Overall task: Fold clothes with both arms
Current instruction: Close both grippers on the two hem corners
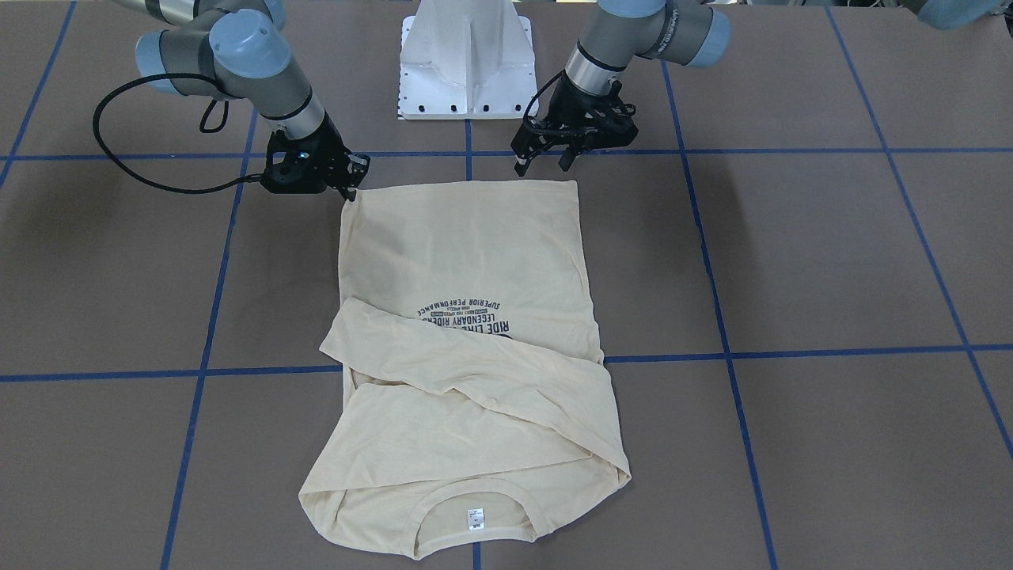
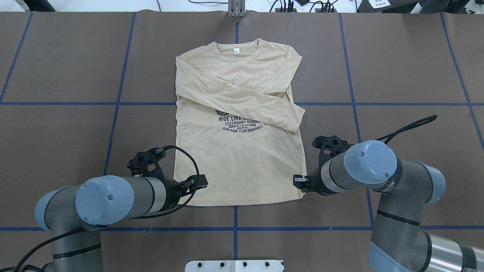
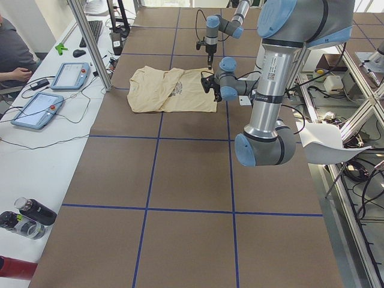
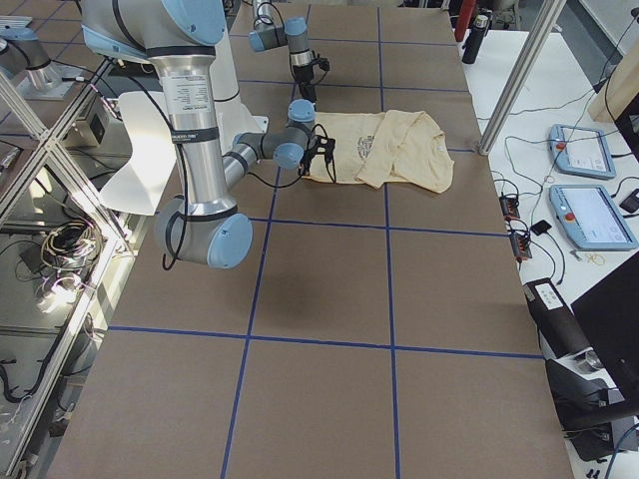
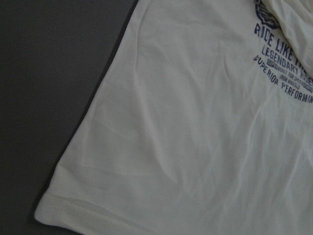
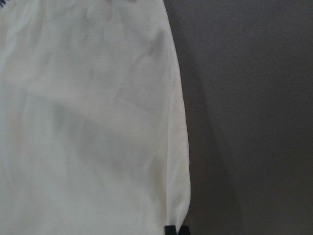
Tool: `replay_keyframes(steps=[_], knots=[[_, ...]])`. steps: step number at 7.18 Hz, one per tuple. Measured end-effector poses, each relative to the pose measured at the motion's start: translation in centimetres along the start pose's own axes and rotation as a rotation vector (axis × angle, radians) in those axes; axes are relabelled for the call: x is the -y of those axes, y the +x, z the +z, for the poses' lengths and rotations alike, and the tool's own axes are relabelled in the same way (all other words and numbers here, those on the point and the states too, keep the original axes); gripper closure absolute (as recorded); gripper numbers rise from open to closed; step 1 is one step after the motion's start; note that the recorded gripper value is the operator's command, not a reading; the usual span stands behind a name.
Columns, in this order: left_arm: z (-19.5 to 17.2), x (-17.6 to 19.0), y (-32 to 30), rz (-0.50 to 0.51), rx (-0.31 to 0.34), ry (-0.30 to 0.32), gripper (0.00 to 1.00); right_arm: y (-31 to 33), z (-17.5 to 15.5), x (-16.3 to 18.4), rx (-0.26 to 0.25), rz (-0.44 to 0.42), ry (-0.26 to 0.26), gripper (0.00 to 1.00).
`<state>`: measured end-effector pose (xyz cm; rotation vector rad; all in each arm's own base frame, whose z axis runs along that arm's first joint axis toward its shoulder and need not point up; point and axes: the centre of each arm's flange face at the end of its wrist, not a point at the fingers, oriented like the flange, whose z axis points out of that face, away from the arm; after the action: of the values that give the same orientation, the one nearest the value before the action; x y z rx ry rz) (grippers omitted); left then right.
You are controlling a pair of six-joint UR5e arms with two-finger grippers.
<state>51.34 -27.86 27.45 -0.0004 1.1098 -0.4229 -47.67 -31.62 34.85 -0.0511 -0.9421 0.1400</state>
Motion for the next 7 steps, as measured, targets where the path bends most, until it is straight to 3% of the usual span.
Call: replay_keyframes(steps=[4, 7], knots=[[1.6, 0.8, -1.5, 0.144, 0.109, 0.057, 0.06, -0.2, -0.1, 0.1, 0.004, 0.000, 0.002, 1.00], [2.5, 0.7, -2.4, 0.168, 0.161, 0.064, 0.10, -0.2, -0.3, 0.2, 0.006, 0.001, 0.004, 1.00]])
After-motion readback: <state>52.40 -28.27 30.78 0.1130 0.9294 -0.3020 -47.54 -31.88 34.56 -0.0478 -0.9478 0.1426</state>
